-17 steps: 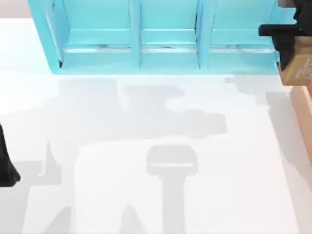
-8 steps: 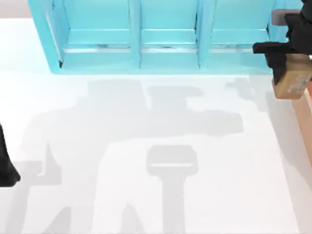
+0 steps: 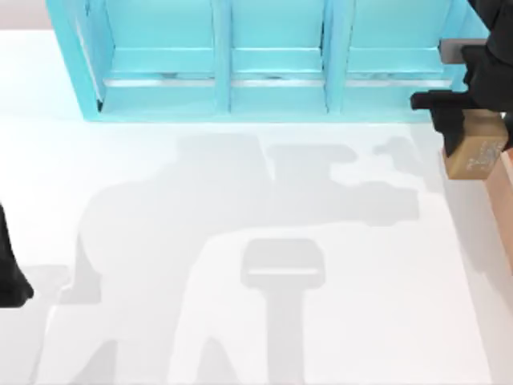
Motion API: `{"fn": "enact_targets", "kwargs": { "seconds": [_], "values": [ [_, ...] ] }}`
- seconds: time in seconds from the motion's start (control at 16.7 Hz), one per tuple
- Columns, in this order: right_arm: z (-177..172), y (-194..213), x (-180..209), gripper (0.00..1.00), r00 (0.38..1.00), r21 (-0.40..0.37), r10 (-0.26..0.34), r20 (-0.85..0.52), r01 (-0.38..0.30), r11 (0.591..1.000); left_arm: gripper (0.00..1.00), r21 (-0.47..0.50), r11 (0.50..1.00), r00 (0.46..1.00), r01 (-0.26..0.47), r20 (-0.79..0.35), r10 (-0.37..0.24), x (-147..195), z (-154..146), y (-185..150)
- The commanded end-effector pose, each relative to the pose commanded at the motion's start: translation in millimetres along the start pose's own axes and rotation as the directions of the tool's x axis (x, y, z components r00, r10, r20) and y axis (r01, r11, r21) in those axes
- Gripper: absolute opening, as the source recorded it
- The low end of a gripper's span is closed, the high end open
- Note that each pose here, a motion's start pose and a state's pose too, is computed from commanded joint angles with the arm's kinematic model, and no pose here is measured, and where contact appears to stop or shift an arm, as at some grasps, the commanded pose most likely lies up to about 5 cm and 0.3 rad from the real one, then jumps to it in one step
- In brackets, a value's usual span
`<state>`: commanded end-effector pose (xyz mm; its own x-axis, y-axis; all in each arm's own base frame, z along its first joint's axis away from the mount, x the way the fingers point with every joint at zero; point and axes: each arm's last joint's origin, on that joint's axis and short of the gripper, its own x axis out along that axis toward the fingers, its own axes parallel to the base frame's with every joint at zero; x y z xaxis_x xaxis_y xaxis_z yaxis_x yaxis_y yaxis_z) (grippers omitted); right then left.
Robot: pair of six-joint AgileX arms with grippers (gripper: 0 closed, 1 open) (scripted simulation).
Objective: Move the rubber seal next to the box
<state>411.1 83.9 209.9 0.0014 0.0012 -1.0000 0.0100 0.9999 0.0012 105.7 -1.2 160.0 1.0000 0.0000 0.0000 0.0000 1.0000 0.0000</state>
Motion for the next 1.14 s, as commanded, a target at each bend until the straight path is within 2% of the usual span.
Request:
{"fn": "enact_targets", "kwargs": {
  "seconds": [0.78,1.14],
  "values": [
    [0.0,0.0,0.0,0.98,1.000,0.000,0.000,0.000,0.000,1.000,1.00,0.000,1.000,1.000,0.000,0.000,0.000,0.0,0.0,0.0],
    [0.0,0.0,0.0,1.00,1.000,0.000,0.000,0.000,0.000,1.000,1.00,0.000,1.000,1.000,0.000,0.000,0.000,0.0,0.0,0.0]
  ]
}}
